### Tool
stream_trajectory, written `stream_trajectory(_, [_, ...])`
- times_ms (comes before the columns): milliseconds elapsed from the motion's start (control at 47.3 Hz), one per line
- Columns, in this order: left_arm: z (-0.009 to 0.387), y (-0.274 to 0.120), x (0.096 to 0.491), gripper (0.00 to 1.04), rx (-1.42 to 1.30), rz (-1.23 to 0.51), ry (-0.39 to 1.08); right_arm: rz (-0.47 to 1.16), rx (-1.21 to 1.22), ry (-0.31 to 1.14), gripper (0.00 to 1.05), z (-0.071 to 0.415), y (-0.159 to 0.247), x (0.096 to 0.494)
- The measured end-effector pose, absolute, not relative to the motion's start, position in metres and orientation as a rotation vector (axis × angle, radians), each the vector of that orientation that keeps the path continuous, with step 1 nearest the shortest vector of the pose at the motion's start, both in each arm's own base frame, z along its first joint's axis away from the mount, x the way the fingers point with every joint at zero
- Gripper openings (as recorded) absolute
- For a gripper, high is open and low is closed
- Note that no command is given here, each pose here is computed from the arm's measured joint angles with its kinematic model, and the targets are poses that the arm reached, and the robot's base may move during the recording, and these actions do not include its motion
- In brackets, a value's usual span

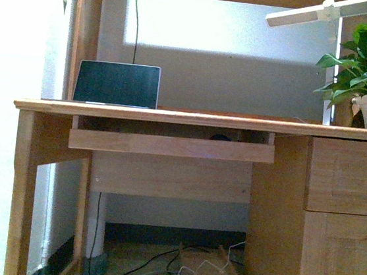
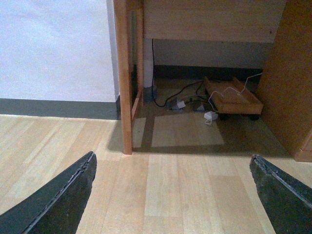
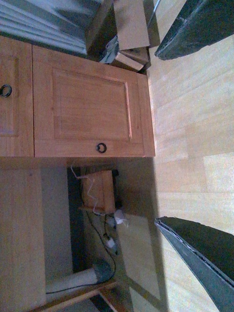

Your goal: Place mouse

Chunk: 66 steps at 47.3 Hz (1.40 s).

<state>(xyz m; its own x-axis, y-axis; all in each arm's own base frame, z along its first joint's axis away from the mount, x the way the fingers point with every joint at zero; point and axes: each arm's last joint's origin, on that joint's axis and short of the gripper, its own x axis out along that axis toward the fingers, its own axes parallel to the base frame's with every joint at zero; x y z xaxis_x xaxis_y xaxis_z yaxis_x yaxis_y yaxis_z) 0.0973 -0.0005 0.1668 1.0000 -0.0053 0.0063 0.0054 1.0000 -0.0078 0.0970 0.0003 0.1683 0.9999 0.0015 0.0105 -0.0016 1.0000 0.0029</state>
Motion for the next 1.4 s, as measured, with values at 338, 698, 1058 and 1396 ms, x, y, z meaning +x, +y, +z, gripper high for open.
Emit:
stream_trajectory(338, [0.1668, -0.0005, 0.0973, 0.97, -0.008, -0.005, -0.006, 0.002, 0.003, -0.01, 0.97, 0.1683, 0.0003, 0.097])
stream_trajectory(698, [0.1668, -0.0005, 0.0973, 0.97, -0.008, -0.005, -0.006, 0.002, 0.003, -0.01, 0.97, 0.1683, 0.0003, 0.097])
stream_trajectory(1058, [0.1668, -0.0005, 0.0973, 0.97, -0.008, -0.005, -0.006, 0.002, 0.003, -0.01, 0.97, 0.1683, 0.0003, 0.097])
stream_trajectory(1396, [0.1667, -0.0005, 0.0973, 0.97, -0.008, -0.005, -0.006, 0.002, 0.003, -0.01, 0.97, 0.1683, 0.0003, 0.097])
